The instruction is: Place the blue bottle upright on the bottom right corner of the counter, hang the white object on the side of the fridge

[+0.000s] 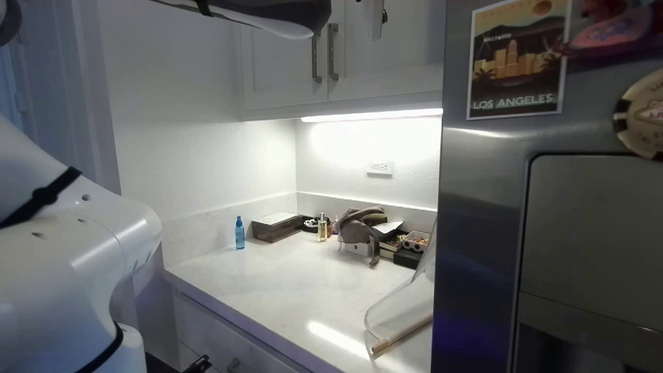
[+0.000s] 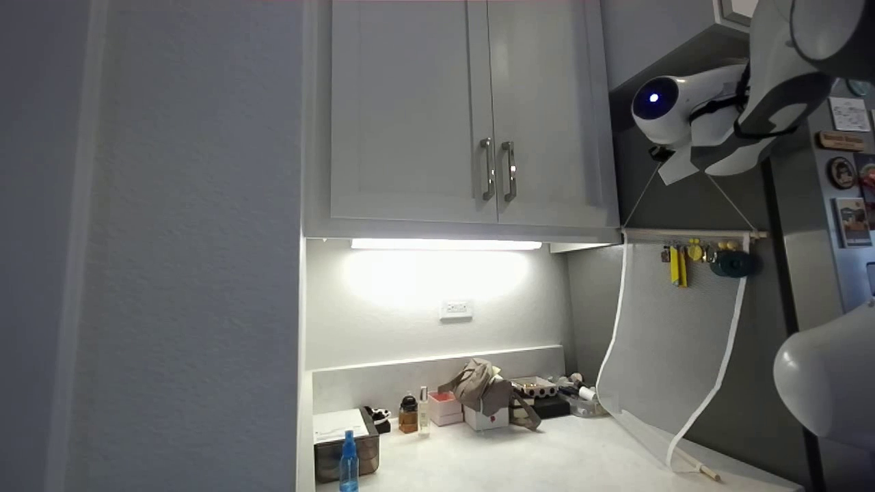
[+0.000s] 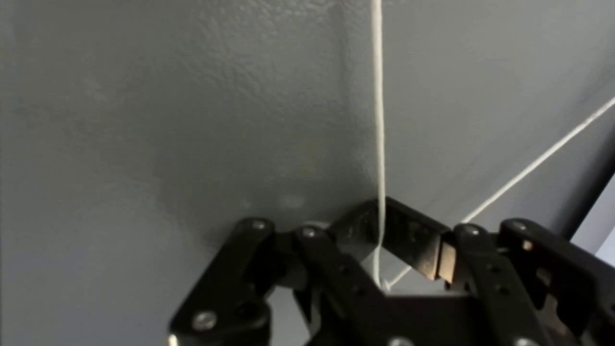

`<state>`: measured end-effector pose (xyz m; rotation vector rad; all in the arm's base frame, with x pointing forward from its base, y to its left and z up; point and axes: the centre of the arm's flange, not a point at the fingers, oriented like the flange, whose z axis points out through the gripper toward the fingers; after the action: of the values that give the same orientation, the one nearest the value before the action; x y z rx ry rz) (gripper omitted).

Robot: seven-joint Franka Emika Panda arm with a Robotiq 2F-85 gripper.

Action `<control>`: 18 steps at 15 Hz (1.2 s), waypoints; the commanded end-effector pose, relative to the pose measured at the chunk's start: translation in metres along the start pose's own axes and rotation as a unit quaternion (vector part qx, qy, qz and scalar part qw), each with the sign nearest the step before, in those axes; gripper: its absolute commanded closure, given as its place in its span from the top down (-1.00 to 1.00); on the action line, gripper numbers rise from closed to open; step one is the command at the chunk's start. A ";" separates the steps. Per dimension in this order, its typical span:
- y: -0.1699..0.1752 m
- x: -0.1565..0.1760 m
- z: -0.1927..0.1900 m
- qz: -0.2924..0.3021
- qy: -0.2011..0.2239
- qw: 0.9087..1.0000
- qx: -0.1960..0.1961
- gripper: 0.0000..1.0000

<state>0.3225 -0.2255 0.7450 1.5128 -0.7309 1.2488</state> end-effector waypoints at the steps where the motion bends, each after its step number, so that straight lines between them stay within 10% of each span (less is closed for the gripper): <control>1: 0.038 0.020 0.035 0.032 -0.011 0.999 -0.016 -0.97; 18: 0.052 0.039 0.031 0.070 0.001 0.998 0.006 -0.97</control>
<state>0.3080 -0.2238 0.7801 1.5082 -0.8072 1.3928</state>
